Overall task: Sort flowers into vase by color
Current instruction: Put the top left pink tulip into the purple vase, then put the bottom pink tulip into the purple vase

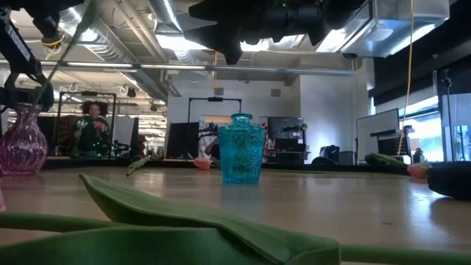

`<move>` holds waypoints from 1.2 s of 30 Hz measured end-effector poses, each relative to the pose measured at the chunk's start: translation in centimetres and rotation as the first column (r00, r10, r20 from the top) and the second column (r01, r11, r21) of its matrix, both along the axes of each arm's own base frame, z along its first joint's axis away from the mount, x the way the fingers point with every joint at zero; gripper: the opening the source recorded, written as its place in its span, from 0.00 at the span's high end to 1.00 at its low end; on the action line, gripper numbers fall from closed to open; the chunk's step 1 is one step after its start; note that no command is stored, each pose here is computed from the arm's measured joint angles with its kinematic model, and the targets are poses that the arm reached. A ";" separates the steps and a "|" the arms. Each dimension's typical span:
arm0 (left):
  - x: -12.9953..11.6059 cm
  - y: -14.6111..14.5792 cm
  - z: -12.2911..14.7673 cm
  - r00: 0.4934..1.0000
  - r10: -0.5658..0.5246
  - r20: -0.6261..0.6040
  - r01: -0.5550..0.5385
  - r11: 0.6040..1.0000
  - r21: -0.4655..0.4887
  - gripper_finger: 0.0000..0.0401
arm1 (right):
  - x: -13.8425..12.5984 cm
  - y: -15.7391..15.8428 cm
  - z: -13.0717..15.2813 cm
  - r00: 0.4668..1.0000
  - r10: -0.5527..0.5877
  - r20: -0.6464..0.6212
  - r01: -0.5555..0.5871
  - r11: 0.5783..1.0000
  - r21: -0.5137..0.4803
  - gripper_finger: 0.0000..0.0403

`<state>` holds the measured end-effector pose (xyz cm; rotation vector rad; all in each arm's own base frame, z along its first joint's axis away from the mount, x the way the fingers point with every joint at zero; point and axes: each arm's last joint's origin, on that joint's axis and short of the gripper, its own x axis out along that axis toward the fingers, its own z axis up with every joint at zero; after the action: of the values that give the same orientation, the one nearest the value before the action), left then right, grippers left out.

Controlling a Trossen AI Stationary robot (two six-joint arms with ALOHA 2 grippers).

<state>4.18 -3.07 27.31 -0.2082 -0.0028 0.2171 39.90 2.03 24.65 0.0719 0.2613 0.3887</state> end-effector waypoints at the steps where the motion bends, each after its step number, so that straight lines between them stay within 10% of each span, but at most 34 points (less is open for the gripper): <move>1: 0.0 0.0 -0.1 1.000 -0.019 -0.006 0.019 1.000 0.000 0.81 | 0.0 0.1 0.0 1.000 0.000 -0.005 0.000 1.000 -0.001 0.42; 27: -1.1 2.6 2.0 0.973 -0.210 -0.095 0.199 0.974 -0.109 0.79 | -0.1 0.3 0.0 1.000 -0.012 -0.011 0.011 1.000 -0.006 0.42; 36: -1.3 2.2 2.0 0.897 -0.412 -0.161 0.380 0.904 -0.196 0.79 | -0.1 0.3 0.0 1.000 -0.012 -0.010 0.012 1.000 -0.005 0.42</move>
<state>2.84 -0.84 29.26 -0.3413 0.2564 -0.1745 39.83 2.31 24.64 0.0704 0.2717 0.3761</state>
